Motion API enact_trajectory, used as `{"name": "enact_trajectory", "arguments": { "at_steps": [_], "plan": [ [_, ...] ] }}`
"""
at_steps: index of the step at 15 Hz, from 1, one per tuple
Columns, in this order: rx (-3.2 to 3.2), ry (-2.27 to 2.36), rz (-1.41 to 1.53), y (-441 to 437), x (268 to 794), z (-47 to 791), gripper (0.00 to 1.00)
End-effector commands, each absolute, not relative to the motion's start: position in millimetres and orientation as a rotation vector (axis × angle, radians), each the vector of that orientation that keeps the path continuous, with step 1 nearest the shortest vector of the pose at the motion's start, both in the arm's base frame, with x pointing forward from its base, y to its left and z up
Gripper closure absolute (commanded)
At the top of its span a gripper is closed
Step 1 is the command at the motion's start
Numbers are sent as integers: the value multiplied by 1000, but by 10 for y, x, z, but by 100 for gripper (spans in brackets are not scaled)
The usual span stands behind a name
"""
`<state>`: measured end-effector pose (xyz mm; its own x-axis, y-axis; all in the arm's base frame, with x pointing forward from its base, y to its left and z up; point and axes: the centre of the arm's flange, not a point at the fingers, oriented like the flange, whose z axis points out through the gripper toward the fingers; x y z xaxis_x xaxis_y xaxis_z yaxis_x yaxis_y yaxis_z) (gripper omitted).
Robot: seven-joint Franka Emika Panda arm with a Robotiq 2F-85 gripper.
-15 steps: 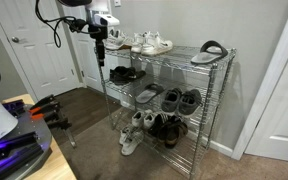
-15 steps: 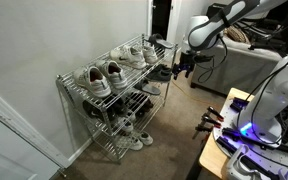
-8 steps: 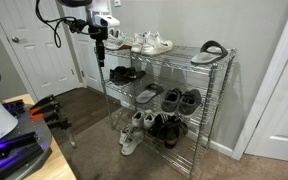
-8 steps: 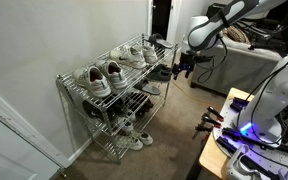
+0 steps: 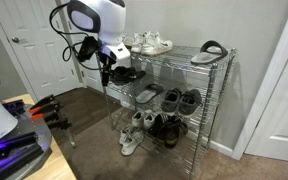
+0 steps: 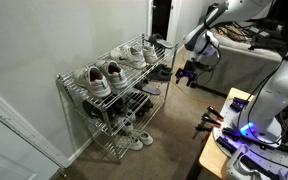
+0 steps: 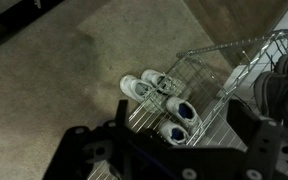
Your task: Remove the grey slipper from the middle shelf and put it on the top shelf next to the other grey slipper
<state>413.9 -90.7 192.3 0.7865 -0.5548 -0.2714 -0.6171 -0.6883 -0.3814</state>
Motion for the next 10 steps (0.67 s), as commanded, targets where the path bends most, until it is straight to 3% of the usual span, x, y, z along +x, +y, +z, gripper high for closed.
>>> {"name": "enact_trajectory", "arguments": {
  "at_steps": [1, 10],
  "plan": [
    [-2319, 922, 145, -1186, 4319, 1462, 0],
    [-2188, 893, -155, -1488, 4495, 1026, 0]
  ]
}}
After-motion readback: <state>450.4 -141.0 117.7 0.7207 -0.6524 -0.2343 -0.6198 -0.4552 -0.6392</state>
